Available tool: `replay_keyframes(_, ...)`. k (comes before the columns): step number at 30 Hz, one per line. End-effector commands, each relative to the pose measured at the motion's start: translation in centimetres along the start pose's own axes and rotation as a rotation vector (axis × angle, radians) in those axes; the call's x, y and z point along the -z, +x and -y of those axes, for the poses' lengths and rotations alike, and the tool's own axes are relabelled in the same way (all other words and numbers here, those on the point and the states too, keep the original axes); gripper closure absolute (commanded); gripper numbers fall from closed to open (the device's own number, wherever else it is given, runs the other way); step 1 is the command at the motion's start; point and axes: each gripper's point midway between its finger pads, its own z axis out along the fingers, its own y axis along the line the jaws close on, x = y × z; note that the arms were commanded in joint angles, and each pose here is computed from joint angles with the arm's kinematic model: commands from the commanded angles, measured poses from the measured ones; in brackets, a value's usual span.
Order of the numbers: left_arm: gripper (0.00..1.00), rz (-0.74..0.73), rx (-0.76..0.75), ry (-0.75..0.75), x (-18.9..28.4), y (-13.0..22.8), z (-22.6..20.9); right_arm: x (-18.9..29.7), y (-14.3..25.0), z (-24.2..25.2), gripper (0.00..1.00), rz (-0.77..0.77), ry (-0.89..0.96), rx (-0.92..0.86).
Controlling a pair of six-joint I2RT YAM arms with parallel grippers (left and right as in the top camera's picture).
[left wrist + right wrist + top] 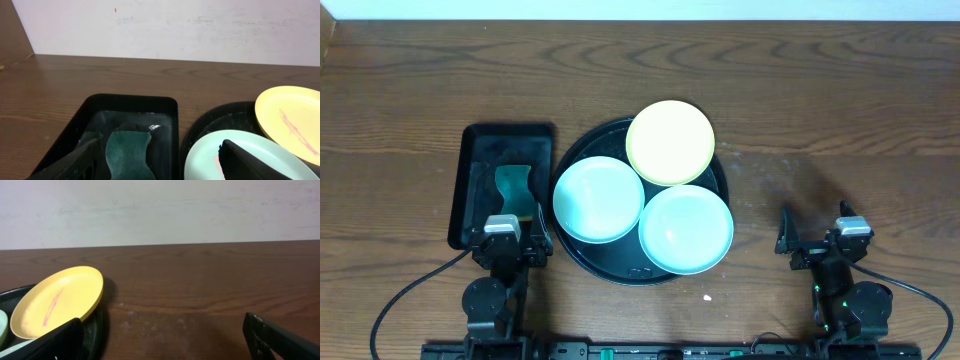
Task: Clean dirty plates on tray and stack at the side
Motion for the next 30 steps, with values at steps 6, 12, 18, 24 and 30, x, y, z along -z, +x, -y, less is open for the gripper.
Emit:
replay_keyframes(6,0.25,-0.042,-0.015,0.001,-0.27,1.73,0.0,-0.03,0.23,-0.11,0.01,-0.008,-0.004,0.005)
replay_keyframes(12,0.25,-0.042,-0.014,0.001,-0.27,1.72,0.0,-0.03,0.23,-0.11,0.01,-0.008,-0.004,0.005)
replay_keyframes(18,0.25,-0.042,-0.015,0.001,-0.27,1.74,0.0,-0.03,0.23,-0.11,0.01,-0.008,-0.003,0.005)
replay_keyframes(24,0.25,-0.042,-0.014,0.001,-0.27,1.72,0.0,-0.03,0.22,0.07,0.01,-0.008,0.007,0.005)
replay_keyframes(30,0.25,-0.042,-0.015,0.001,-0.27,1.72,0.0,-0.03,0.22,0.16,0.01,-0.007,0.012,0.005)
